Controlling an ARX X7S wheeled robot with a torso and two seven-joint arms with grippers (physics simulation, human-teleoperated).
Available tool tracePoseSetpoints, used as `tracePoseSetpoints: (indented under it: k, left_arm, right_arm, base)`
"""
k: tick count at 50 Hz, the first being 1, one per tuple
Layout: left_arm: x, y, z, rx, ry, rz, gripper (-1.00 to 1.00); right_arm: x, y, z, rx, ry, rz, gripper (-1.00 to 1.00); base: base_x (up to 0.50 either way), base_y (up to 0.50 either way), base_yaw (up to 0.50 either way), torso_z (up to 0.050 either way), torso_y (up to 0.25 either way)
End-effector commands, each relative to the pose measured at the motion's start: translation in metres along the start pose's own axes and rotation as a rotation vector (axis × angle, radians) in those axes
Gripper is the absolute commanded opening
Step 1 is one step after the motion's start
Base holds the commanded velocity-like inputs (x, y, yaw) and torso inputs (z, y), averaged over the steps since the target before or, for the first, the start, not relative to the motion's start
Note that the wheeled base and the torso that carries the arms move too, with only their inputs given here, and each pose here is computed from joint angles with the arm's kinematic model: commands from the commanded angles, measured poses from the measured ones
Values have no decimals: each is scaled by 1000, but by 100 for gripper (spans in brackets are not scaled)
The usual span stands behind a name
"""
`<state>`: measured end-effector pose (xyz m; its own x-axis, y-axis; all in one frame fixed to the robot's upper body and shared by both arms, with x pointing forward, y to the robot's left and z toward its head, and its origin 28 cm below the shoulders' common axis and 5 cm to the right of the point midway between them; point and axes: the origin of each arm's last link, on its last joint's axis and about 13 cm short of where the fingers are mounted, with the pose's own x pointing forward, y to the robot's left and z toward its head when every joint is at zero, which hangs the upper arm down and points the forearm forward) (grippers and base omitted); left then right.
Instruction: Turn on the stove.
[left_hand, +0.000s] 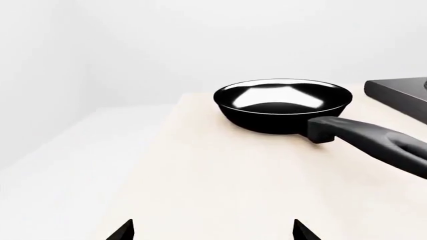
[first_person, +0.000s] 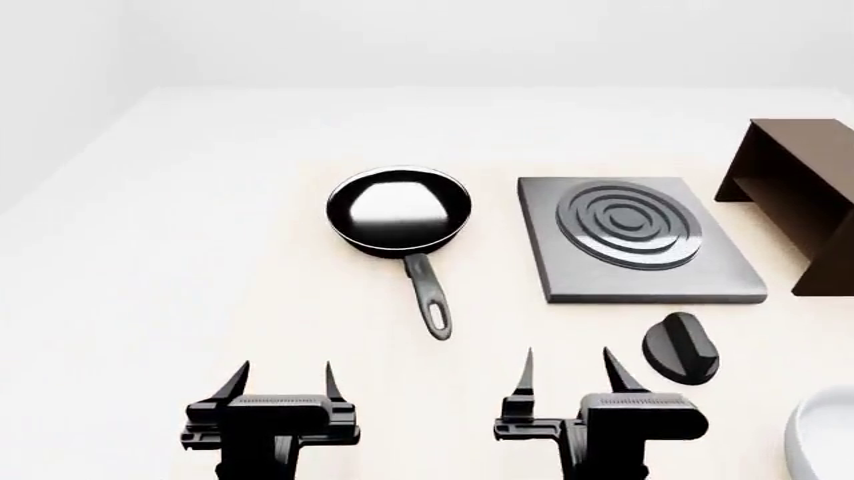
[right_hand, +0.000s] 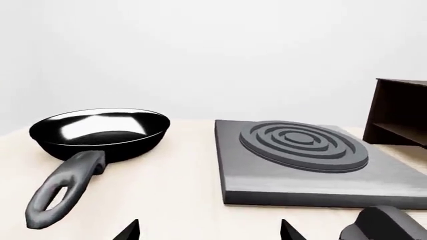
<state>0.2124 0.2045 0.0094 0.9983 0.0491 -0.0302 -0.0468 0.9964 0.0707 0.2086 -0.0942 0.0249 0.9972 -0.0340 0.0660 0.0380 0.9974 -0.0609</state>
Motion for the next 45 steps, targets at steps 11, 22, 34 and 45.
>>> tracePoseSetpoints:
  k: [11,22,34,45]
  left_arm:
    - [1,0,-1,-17,-10,-4,100]
    - [-1,-1,0,-16,-11,-2,100]
    - [-1,-1,0,-15,-12,-1,100]
    - [1,-1,-1,-13,-13,3,100]
  right_arm:
    - [27,-8,13,-46,-46,-79,100]
    - [32,-14,0,2,-12,-112,100]
    - [39,-17,-16,69,36,-122,100]
    - [42,-25,-11,95,21,-159,100]
  base:
    - [0,0,0,0,0]
    - [0,0,0,0,0]
    - [0,0,0,0,0]
    - [0,0,0,0,0]
